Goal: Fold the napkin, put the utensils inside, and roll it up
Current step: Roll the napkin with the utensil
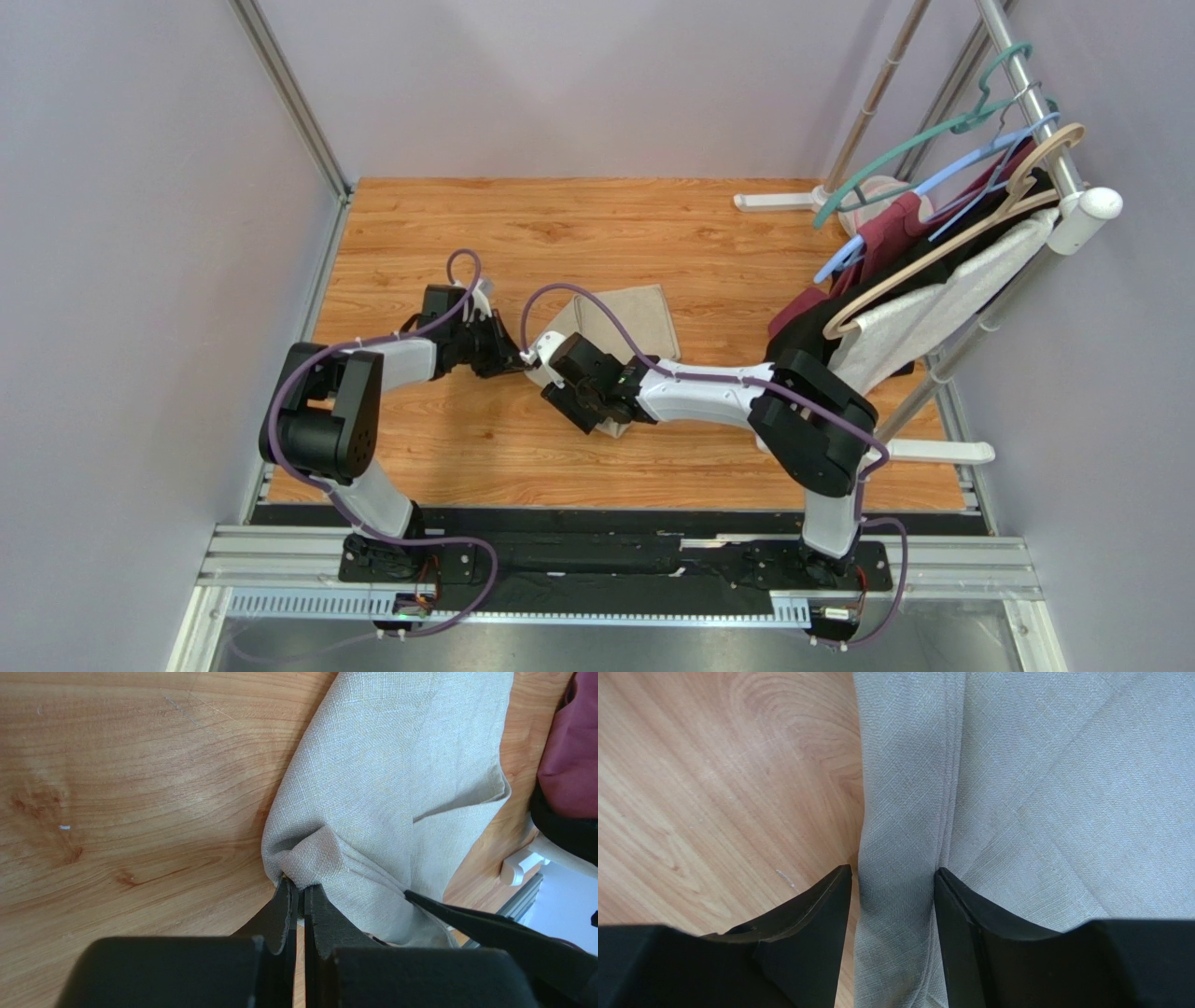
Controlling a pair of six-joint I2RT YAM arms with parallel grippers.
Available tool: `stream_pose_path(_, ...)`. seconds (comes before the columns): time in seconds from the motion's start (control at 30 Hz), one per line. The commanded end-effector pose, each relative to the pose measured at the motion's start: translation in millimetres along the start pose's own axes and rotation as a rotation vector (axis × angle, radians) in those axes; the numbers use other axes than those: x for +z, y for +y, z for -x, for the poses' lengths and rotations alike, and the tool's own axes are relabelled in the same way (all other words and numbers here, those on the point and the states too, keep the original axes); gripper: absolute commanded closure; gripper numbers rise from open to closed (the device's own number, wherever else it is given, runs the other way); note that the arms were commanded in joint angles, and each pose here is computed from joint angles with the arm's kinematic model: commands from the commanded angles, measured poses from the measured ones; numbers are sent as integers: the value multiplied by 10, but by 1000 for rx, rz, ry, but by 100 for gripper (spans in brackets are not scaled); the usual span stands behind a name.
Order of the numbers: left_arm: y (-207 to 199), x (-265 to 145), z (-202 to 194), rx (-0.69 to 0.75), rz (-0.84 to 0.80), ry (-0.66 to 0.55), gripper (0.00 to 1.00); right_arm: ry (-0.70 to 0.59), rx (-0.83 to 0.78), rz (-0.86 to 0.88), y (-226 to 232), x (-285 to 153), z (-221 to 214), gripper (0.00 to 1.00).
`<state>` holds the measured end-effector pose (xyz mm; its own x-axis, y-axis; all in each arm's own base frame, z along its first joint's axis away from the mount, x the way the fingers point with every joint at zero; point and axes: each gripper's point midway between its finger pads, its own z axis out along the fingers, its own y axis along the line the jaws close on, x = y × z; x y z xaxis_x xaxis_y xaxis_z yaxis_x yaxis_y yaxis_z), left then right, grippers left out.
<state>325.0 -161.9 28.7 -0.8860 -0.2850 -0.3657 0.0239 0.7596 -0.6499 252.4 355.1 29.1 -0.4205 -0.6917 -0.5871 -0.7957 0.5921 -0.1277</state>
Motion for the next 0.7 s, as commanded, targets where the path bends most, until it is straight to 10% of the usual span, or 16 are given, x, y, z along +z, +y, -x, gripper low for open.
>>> stream_pose_path(0.0, -42, 15, 111, 37, -18, -13, 100, -4, 22, -31, -139, 120, -24, 49)
stream_pose_path(0.33, -185, -3, 173, 59, -89, -40, 100, 91, 99, 137, 31, 192, -364, 81)
stream_pose_path(0.5, -300, -140, 297, 89, -104, -123, 40, 114, 204, 276, 230, 162, -531, 95)
stream_pose_path(0.67, -294, -353, 377, 136, -50, -229, 25, 98, 288, 425, 341, 118, -553, 97)
